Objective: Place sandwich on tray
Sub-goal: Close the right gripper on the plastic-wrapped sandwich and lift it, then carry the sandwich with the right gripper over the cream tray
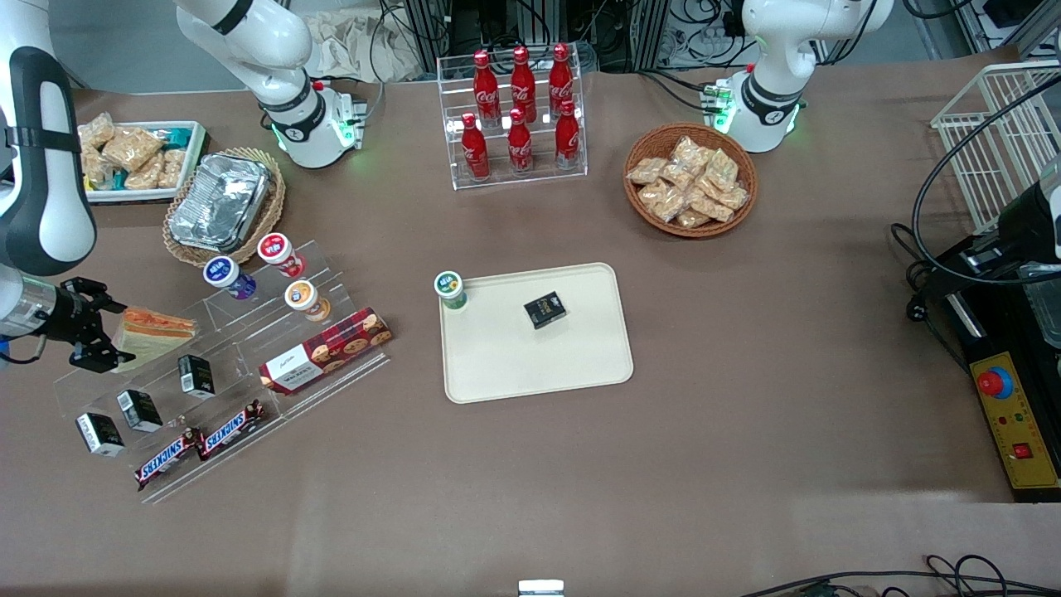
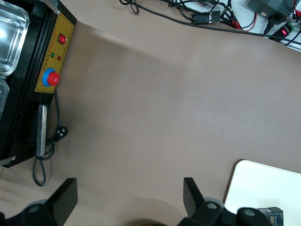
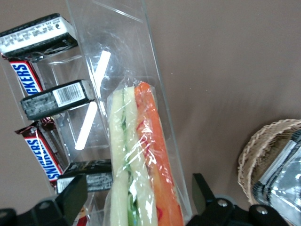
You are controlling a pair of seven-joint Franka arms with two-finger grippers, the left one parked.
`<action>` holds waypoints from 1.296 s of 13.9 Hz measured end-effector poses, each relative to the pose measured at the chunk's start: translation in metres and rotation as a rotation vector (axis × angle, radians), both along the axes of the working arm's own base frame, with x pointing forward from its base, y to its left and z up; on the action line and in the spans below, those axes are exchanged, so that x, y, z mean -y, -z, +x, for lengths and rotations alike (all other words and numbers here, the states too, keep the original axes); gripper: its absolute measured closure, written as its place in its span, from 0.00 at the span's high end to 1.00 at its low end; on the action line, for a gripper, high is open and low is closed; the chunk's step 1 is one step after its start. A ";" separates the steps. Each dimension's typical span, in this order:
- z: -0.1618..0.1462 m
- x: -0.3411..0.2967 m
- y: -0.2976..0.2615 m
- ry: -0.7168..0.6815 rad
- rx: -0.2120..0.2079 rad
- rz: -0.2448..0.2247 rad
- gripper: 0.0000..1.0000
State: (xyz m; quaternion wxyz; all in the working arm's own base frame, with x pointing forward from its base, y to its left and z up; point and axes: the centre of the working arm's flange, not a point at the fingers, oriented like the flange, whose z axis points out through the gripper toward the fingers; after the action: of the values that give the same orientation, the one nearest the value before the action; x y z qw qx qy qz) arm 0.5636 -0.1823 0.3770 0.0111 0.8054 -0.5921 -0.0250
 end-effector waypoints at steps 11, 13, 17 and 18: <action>0.003 -0.002 -0.031 -0.054 0.141 -0.050 0.40; 0.006 -0.004 -0.073 -0.129 0.146 -0.056 0.40; 0.024 -0.065 -0.141 -0.563 0.103 -0.036 0.31; 0.028 -0.086 -0.146 -0.629 0.104 -0.034 0.26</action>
State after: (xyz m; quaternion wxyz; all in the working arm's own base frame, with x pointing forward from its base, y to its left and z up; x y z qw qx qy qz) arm 0.5915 -0.0961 0.5234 0.0015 0.9489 -0.3141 0.0308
